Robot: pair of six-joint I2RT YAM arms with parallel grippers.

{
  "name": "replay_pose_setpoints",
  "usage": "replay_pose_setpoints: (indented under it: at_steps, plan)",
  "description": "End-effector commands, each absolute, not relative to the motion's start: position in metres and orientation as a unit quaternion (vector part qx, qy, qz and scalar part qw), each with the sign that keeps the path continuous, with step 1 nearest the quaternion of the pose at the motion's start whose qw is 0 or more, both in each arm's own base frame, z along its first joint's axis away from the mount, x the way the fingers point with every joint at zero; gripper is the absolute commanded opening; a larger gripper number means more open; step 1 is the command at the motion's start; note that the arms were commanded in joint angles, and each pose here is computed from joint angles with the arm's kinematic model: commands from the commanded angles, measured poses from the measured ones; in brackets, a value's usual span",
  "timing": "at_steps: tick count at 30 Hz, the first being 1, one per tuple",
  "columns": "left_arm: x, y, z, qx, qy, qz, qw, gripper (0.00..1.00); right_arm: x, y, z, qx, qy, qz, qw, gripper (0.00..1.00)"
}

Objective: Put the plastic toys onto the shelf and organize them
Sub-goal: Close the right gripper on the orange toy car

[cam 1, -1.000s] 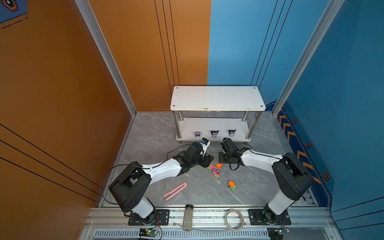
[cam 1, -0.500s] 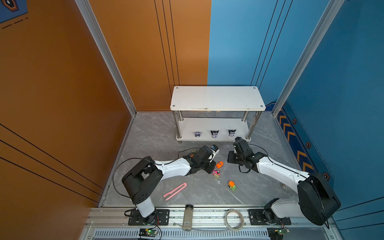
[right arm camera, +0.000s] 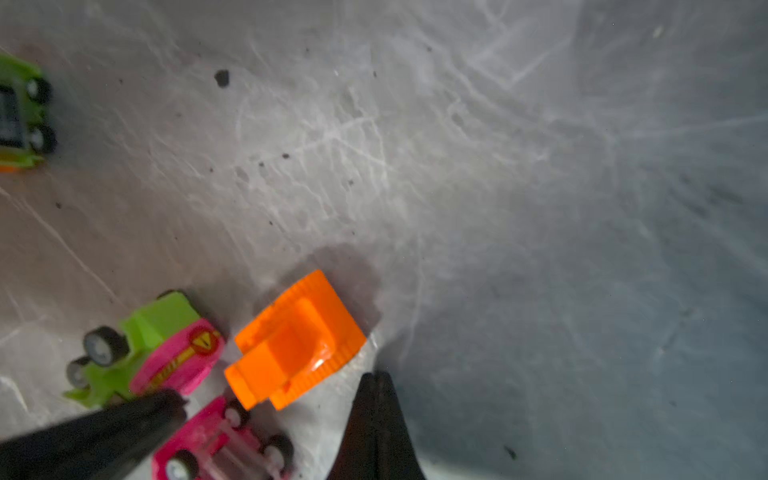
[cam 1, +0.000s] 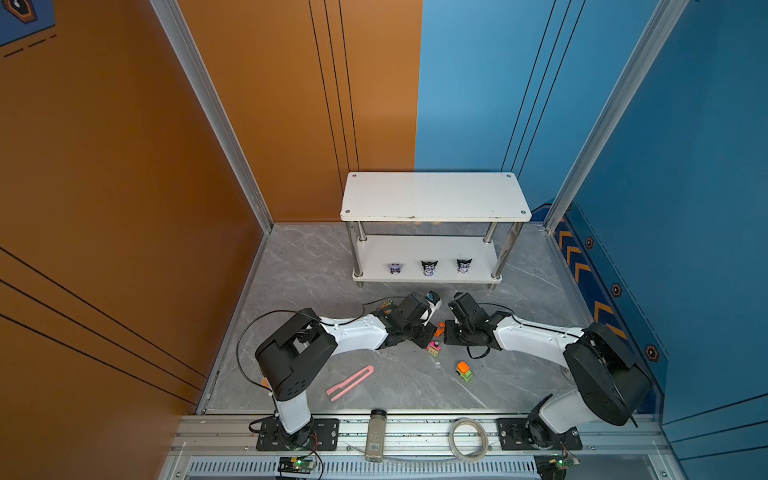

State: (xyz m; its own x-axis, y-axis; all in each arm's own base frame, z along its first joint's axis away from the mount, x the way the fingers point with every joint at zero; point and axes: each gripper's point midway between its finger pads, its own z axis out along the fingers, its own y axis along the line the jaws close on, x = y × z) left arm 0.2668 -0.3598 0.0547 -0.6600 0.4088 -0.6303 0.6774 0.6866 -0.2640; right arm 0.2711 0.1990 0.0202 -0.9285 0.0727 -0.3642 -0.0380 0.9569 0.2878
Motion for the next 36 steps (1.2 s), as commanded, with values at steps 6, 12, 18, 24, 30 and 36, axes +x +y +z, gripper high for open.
replay_pose_setpoints:
  at_steps: [6, 12, 18, 24, 30, 36]
  plan:
    - [0.254, -0.380, 0.046, 0.314, 0.875, -0.270, 0.251, 0.01, 0.309, 0.215, 0.028, 0.046, 0.956, 0.205, 0.203, 0.00]
    - [0.255, -0.393, 0.056, 0.310, 0.866, -0.293, 0.259, 0.01, 0.318, 0.209, 0.034, 0.061, 0.953, 0.210, 0.208, 0.00]
    - [0.266, -0.383, 0.086, 0.294, 0.858, -0.307, 0.288, 0.02, 0.313, 0.189, 0.051, 0.057, 0.957, 0.164, 0.233, 0.03]
    - [0.286, -0.353, 0.113, 0.261, 0.854, -0.301, 0.335, 0.05, 0.301, 0.192, 0.072, 0.038, 0.956, 0.139, 0.257, 0.28]
    - [0.306, -0.325, 0.119, 0.224, 0.856, -0.298, 0.357, 0.08, 0.294, 0.218, 0.072, 0.012, 0.960, 0.114, 0.257, 0.63]
    - [0.310, -0.296, 0.127, 0.200, 0.856, -0.289, 0.379, 0.11, 0.295, 0.233, 0.048, 0.024, 0.965, 0.097, 0.241, 0.64]
